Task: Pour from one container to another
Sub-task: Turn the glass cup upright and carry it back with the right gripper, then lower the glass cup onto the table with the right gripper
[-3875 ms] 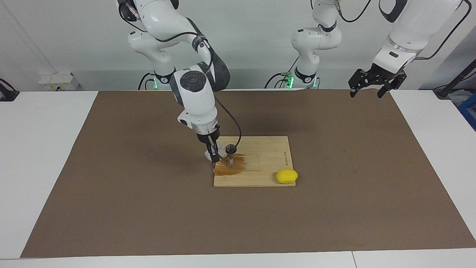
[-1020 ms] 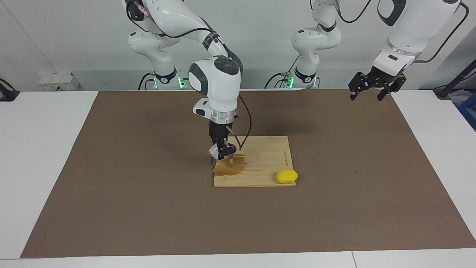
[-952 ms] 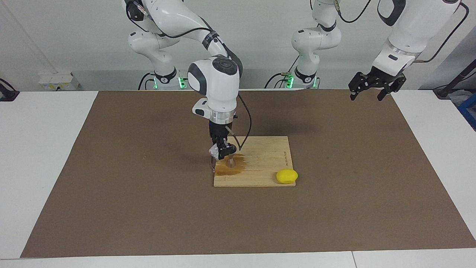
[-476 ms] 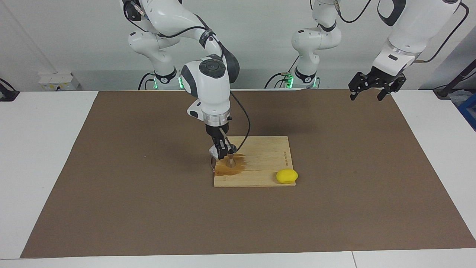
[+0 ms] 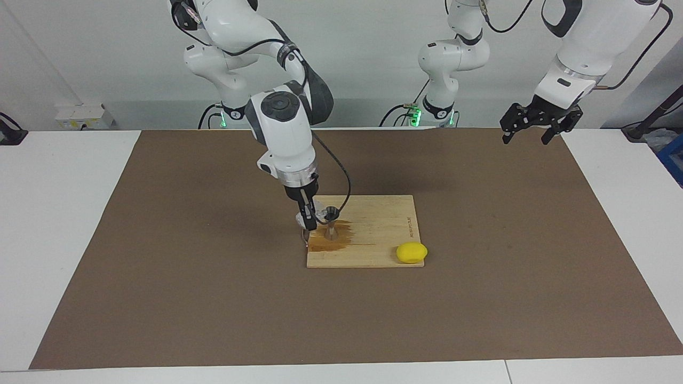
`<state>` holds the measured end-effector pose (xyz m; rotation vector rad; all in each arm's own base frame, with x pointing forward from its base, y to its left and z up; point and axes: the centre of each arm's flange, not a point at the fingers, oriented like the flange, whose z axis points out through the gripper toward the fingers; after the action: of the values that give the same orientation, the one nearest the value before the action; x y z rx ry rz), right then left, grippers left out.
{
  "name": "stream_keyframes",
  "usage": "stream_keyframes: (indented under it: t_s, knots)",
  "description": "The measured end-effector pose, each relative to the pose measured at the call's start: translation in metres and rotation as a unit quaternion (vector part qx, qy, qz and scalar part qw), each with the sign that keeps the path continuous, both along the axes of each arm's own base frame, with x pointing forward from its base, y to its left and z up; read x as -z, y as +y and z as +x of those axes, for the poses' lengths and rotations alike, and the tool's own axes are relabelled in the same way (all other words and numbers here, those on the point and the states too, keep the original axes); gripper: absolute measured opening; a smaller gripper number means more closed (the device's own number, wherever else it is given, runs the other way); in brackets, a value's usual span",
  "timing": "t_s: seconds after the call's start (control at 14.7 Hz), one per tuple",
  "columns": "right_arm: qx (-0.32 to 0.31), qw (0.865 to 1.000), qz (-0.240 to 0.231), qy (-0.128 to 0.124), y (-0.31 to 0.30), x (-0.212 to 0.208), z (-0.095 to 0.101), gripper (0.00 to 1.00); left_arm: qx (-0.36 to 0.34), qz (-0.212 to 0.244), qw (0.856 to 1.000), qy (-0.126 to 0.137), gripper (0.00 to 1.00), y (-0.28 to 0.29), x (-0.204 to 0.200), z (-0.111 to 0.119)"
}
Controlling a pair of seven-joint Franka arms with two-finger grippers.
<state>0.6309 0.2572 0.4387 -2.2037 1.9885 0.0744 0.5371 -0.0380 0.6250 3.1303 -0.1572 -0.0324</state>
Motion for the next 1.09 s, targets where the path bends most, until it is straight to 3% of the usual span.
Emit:
stream_keyframes:
  t_s: [0.27, 0.48, 0.88, 1.09]
  knots:
    - [0.035, 0.997, 0.067, 0.032, -0.064, 0.013, 0.019, 0.51, 0.0, 0.0, 1.0, 0.0, 1.0, 0.0, 0.0, 0.0]
    - [0.048, 0.99, 0.124, 0.054, -0.119, 0.037, 0.022, 0.51, 0.0, 0.0, 1.0, 0.0, 1.0, 0.0, 0.0, 0.0]
    - [0.042, 0.978, 0.19, 0.072, -0.216, 0.089, -0.009, 0.51, 0.0, 0.0, 1.0, 0.0, 1.0, 0.0, 0.0, 0.0]
    - [0.028, 0.973, 0.22, 0.067, -0.258, 0.117, -0.027, 0.51, 0.0, 0.0, 1.0, 0.0, 1.0, 0.0, 0.0, 0.0]
